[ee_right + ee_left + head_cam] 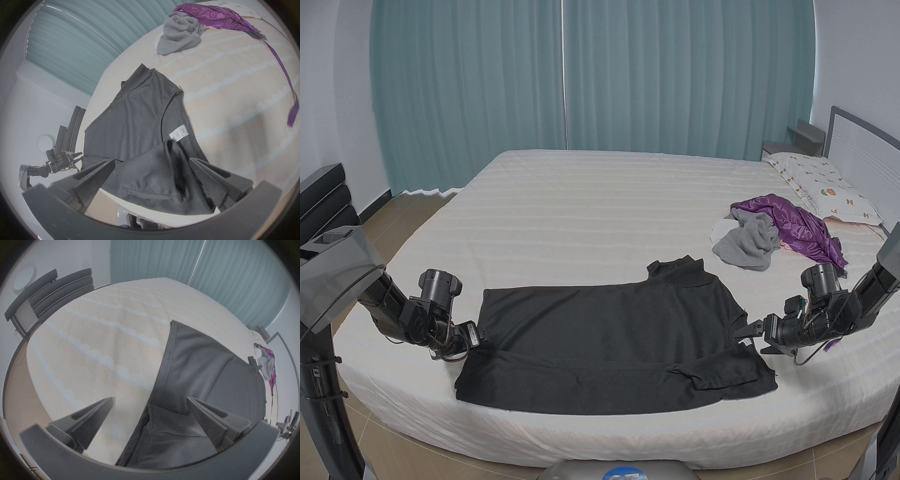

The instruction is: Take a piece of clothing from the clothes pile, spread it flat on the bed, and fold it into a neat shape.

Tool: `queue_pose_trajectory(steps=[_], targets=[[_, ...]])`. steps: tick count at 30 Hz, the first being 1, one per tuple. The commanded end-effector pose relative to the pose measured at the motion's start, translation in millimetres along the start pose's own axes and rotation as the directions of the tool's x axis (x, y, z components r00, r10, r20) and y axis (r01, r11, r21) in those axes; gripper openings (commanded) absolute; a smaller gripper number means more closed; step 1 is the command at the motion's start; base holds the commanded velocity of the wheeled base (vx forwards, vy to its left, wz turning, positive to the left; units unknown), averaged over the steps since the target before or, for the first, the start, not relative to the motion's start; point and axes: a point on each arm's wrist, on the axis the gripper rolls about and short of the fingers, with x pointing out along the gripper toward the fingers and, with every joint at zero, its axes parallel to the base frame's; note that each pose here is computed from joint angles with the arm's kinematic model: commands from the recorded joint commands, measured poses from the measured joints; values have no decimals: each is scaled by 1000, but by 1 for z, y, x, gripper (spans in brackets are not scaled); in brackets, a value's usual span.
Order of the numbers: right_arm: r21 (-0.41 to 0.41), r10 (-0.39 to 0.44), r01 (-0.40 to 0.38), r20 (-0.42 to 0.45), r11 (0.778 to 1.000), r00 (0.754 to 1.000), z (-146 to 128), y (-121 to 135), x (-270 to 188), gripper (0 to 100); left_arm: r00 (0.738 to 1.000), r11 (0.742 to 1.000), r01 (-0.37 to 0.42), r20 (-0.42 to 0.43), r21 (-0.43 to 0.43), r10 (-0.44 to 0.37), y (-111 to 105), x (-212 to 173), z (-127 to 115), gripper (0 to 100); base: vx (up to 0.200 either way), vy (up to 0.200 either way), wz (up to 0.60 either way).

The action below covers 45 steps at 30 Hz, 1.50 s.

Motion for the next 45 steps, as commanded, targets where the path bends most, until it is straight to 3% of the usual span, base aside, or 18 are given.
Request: queue_pose_trajectory(steps=[1,5,11,14,16,17,21,22,25,32,39,45], targets=[[-3,34,-34,11,999,999,-17,15,-27,100,997,998,38,64,-45,-35,0,-30,11,100,0,0,0],[38,57,-57,11,998,998,-45,22,-39,100,994,995,72,90,-66,-66,8,-58,10,100,0,0,0],[-7,102,-102,42,995,994,-84,23,-41,100,989,981,144,45,-127,-139,20,-88,-16,100,0,0,0],[83,105,-109,47,991,993,-100,29,-29,100,975,953,212,-12,-218,-220,27,-103,-35,100,0,0,0],[101,96,-102,57,990,994,-101,30,-24,100,971,944,225,-24,-241,-237,28,-105,-38,100,0,0,0],[120,79,-88,78,989,994,-105,33,-16,100,959,922,255,-44,-291,-279,31,-107,-46,100,0,0,0],[163,67,-81,88,983,994,-109,34,-3,100,944,895,283,-65,-343,-324,33,-105,-53,100,0,0,0],[210,76,-94,94,973,993,-110,36,-1,100,939,887,293,-70,-356,-338,34,-103,-56,100,0,0,0],[258,71,-91,86,962,994,-111,35,1,100,940,889,270,-99,-369,-327,36,-96,-62,100,0,0,0],[278,59,-79,80,957,995,-111,30,12,100,934,880,248,-141,-405,-329,39,-83,-70,100,0,0,0],[311,96,-137,143,941,985,-106,33,8,100,932,879,248,-149,-407,-331,39,-79,-73,100,0,0,0],[296,110,-159,177,942,978,-105,40,-3,100,932,882,235,-163,-409,-324,40,-75,-74,100,0,0,0]])
